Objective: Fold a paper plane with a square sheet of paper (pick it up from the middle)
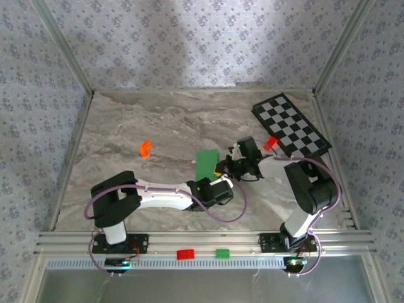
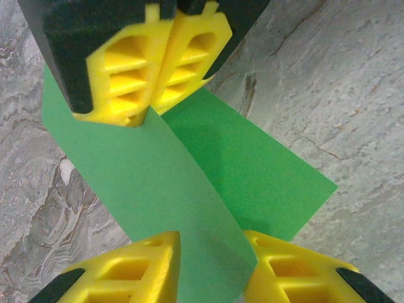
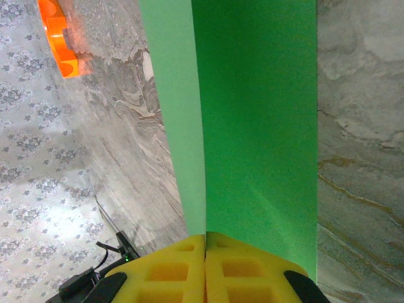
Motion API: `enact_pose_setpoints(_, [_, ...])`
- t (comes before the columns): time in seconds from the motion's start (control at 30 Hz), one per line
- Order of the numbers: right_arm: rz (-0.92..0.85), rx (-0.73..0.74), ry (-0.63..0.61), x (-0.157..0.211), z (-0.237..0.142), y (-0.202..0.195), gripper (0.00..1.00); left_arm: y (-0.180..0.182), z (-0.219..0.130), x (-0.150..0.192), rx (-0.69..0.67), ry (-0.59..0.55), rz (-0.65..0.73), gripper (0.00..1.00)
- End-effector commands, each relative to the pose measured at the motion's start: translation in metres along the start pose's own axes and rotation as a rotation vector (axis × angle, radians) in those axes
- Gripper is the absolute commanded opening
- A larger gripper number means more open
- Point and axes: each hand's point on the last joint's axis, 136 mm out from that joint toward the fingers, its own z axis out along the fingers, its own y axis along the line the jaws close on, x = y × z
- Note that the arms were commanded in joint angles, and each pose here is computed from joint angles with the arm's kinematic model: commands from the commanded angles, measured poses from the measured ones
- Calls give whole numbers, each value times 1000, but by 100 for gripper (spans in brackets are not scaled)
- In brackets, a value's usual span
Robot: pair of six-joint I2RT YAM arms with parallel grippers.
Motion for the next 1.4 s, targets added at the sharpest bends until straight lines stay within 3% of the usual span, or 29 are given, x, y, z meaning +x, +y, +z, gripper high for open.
enact_pose_setpoints(0.0, [-11,-5,-6,-2,-4,5,9,7,-10,-14,8,-47,-24,31])
enact_pose_setpoints(0.1, [-10,-2,-5,-2,-3,4,10,2,-9,-15,32,-48,-24,31])
enact_pose_setpoints(0.4, [-9,-1,-10,-2,-4,3,11,-1,-5,-7,42,-23,-10,13])
enact_pose_setpoints(0.57, [-20,-10,-28,-3,-10,7,18,0,-6,-10,78,-24,-44,1])
enact_pose_setpoints(0.63, [-31,-8,-58,-5,-18,9,25,2,-7,-12,110,-15,-82,0])
enact_pose_setpoints(0.77, [-12,81,-158,-14,-44,-9,41,6,-14,-24,260,-37,-226,0])
enact_pose_setpoints(1.0, [33,194,-321,-19,-97,-41,46,29,-24,-49,643,-139,-649,0])
enact_pose_setpoints(1.17, [24,177,-362,-15,-105,-44,46,42,-25,-61,757,-178,-774,0])
enact_pose_setpoints(1.37, [0,157,-351,-7,-97,-41,44,37,-14,-60,770,-118,-829,1])
